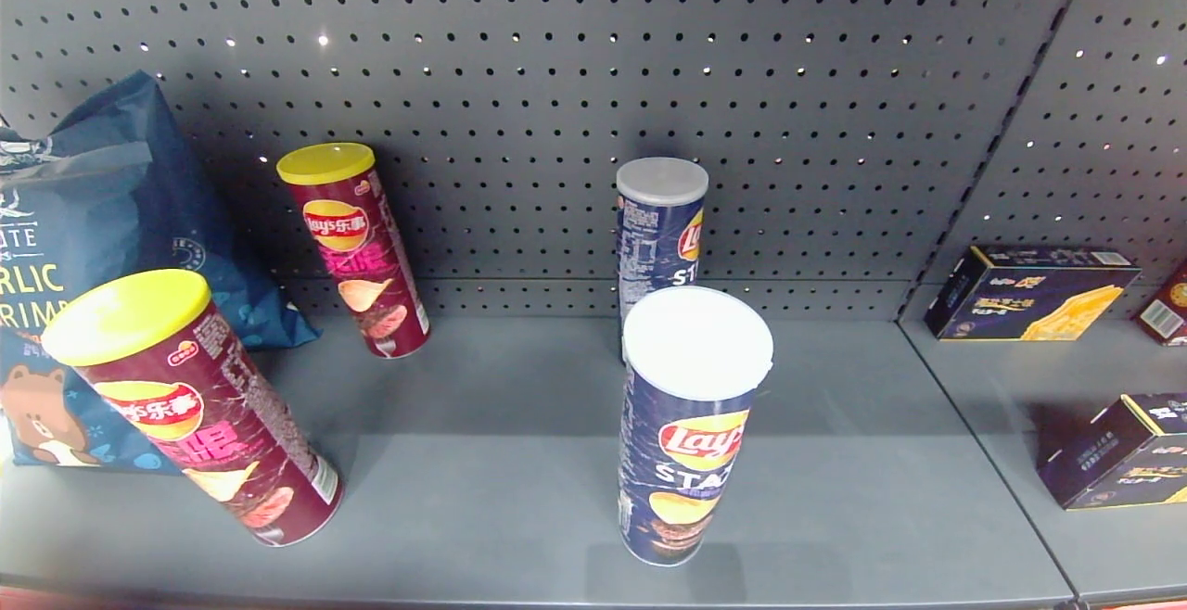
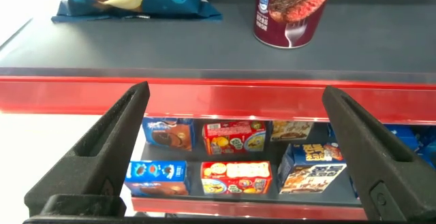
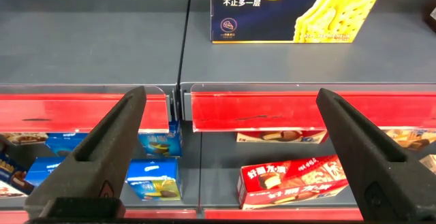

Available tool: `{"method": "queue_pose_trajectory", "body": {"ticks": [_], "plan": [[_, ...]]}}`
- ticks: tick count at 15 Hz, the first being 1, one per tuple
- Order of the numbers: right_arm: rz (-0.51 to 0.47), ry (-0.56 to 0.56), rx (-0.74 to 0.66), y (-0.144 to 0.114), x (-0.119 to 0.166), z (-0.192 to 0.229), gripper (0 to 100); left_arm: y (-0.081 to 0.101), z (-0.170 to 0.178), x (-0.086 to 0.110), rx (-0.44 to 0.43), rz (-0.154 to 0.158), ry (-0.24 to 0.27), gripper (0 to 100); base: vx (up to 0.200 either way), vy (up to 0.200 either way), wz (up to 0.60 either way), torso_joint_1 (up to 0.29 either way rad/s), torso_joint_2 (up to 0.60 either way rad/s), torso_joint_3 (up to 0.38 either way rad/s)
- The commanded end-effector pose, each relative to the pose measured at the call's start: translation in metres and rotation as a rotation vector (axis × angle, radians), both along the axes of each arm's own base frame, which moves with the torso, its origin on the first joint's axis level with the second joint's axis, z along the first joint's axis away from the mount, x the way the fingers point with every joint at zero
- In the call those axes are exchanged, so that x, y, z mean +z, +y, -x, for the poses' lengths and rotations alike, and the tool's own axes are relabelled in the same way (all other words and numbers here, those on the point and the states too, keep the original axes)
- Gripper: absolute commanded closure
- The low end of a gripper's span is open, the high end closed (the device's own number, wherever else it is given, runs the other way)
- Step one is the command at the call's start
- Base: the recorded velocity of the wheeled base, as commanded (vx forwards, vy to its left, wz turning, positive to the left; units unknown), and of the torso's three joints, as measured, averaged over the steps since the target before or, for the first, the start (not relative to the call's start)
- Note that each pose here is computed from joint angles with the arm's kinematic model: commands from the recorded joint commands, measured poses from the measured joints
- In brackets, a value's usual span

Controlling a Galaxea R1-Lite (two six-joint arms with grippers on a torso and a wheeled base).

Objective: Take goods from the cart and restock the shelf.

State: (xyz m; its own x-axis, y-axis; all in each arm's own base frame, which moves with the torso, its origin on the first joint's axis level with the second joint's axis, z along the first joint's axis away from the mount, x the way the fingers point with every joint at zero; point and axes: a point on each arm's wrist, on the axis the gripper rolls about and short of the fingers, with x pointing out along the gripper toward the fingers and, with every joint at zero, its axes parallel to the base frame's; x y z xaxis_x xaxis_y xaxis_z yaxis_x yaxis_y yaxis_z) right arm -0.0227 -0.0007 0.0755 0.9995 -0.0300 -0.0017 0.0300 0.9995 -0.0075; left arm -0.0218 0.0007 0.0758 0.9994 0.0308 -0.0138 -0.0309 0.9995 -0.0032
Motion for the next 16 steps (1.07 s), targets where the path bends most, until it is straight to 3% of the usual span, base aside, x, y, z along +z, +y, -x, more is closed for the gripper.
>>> {"method": "queue_pose_trajectory", "body": {"ticks": [1, 16], "plan": [[0.0, 0.001, 0.001, 0.0, 0.0, -0.0001, 0, 0.0, 0.0, 0.0, 0.001, 0.001, 0.0, 0, 0.0, 0.0, 0.0, 0.0, 0.0, 0.0], [0.0, 0.001, 0.001, 0.0, 0.0, -0.0001, 0, 0.0, 0.0, 0.0, 0.0, 0.001, 0.0, 0, 0.0, -0.013, 0.0, 0.0, 0.0, 0.0]]}}
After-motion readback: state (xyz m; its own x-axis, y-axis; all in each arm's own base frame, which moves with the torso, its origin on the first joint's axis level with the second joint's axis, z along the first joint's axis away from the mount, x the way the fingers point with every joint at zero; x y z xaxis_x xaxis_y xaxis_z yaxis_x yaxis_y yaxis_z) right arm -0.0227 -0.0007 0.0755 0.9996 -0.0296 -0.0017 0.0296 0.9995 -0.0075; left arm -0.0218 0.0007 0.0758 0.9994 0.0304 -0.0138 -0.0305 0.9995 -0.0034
